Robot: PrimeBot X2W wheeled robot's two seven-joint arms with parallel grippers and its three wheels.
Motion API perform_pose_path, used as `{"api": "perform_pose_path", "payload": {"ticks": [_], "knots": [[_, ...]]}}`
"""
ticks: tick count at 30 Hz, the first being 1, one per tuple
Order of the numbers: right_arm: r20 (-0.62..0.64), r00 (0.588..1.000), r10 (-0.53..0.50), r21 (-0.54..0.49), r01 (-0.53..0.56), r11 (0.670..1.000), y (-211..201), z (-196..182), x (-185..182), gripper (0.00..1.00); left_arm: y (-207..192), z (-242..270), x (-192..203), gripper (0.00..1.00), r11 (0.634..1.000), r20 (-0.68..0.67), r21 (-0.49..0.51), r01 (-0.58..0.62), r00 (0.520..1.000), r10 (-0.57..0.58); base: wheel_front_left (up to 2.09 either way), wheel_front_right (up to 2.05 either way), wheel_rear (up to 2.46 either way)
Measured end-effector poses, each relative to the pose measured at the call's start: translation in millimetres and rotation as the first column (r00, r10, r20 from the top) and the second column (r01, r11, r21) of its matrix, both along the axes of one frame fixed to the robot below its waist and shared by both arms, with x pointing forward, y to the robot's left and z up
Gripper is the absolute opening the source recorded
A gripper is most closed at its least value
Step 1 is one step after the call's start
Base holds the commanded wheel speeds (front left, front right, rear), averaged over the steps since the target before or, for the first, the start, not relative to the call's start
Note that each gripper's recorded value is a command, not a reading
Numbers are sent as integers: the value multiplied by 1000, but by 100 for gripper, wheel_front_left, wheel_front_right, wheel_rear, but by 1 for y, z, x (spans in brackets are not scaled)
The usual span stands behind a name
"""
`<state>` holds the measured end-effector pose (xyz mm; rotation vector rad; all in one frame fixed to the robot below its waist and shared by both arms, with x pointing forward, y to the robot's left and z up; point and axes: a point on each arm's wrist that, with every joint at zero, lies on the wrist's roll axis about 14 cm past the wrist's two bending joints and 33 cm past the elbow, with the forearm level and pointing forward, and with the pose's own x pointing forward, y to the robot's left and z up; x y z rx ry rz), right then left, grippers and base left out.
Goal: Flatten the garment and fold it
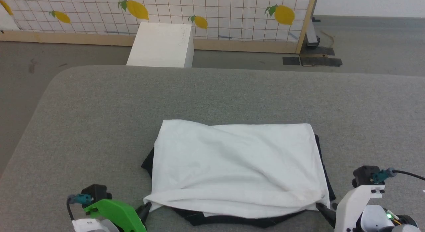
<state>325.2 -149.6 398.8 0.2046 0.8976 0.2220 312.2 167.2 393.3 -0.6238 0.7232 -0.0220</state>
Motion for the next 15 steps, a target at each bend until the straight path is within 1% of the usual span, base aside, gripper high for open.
{"api": "perform_pose_path", "payload": {"ticks": [7, 9, 12, 14, 15], "knots": [[26, 1000, 6, -10, -5, 1000, -14, 21, 0, 100, 27, 10, -2, 100, 997, -5, 73, -26, 1000, 26, 0, 0, 0], [33, 999, -6, -15, 7, 1000, -24, 29, 1, 100, 36, 11, -6, 100, 995, -24, 98, -24, 999, 27, 0, 0, 0], [44, 999, -26, -37, 27, 999, -40, 42, 3, 100, 55, 18, -7, 100, 988, -23, 143, -62, 998, 66, 0, 0, 0], [57, 997, -48, -53, 51, 997, -54, 51, 7, 100, 70, 29, -1, 100, 979, 20, 173, -105, 994, 103, 0, 0, 0], [73, 995, -66, -58, 70, 996, -60, 56, 11, 100, 77, 40, 5, 100, 975, 67, 176, -137, 990, 127, 0, 0, 0]]}}
